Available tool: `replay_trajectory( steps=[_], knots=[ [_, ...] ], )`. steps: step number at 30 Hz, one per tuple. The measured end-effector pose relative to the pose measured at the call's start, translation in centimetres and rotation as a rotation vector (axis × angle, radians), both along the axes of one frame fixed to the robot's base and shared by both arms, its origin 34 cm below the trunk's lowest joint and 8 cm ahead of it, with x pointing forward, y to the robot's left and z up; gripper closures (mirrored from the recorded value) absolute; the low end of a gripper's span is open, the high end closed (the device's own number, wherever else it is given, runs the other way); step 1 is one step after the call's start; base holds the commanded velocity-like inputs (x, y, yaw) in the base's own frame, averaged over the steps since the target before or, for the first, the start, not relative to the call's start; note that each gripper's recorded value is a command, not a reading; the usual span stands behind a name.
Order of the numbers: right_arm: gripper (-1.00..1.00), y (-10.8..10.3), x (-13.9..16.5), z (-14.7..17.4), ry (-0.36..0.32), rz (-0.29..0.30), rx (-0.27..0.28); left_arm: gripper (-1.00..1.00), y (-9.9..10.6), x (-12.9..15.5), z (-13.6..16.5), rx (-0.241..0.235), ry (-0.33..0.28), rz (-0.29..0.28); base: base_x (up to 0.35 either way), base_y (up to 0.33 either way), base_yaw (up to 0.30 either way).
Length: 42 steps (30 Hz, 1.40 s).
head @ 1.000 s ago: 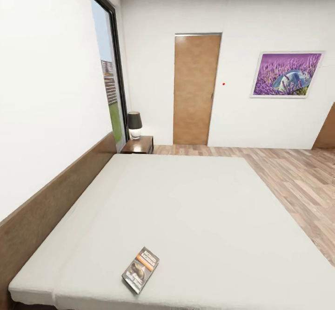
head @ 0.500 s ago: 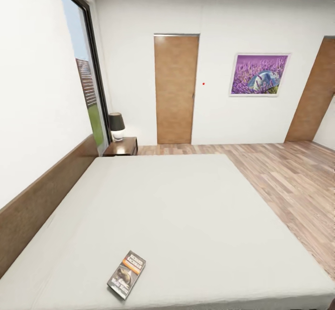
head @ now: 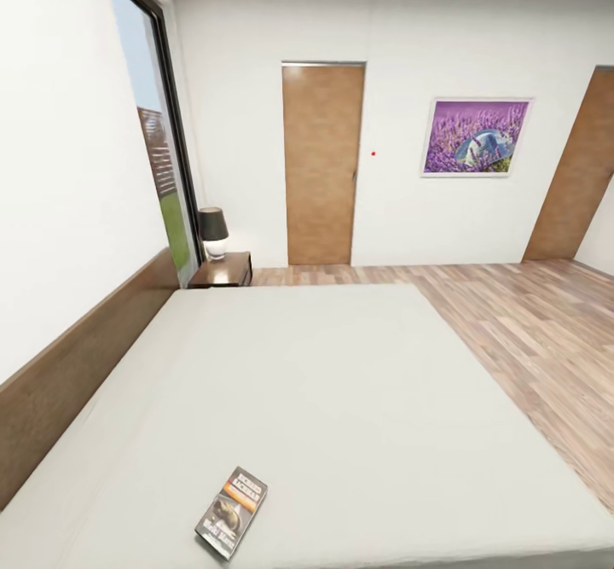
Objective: In the bedroom, move the book from the bed onto either nightstand, and place the two sandals side by side next to the bed.
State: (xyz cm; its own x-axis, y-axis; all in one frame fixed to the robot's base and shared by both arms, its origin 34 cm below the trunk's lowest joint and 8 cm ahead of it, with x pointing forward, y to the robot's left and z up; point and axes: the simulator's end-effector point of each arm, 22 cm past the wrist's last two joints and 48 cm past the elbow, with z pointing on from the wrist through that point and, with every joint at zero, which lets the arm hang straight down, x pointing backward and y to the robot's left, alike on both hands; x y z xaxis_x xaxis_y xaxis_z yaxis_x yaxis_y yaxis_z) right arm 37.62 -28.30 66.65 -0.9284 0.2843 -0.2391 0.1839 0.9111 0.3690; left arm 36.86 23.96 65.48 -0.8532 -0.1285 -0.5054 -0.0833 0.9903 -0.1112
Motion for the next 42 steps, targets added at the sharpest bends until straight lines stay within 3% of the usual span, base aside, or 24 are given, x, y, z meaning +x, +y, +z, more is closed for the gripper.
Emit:
replay_trajectory(
  steps=[26, 42],
  knots=[
    [-1.00, 0.00, 0.01, 0.00, 0.000, 0.000, 0.000, -1.00, -0.13, 0.00, 0.00, -0.002, 0.000, -0.001, 0.181, 0.013, 0.000],
    [-1.00, 0.00, 0.02, -0.02, 0.000, 0.000, 0.000, -1.00, -0.13, 0.01, -0.02, -0.002, 0.001, -0.002, 0.028, 0.000, 0.000]
  ],
)
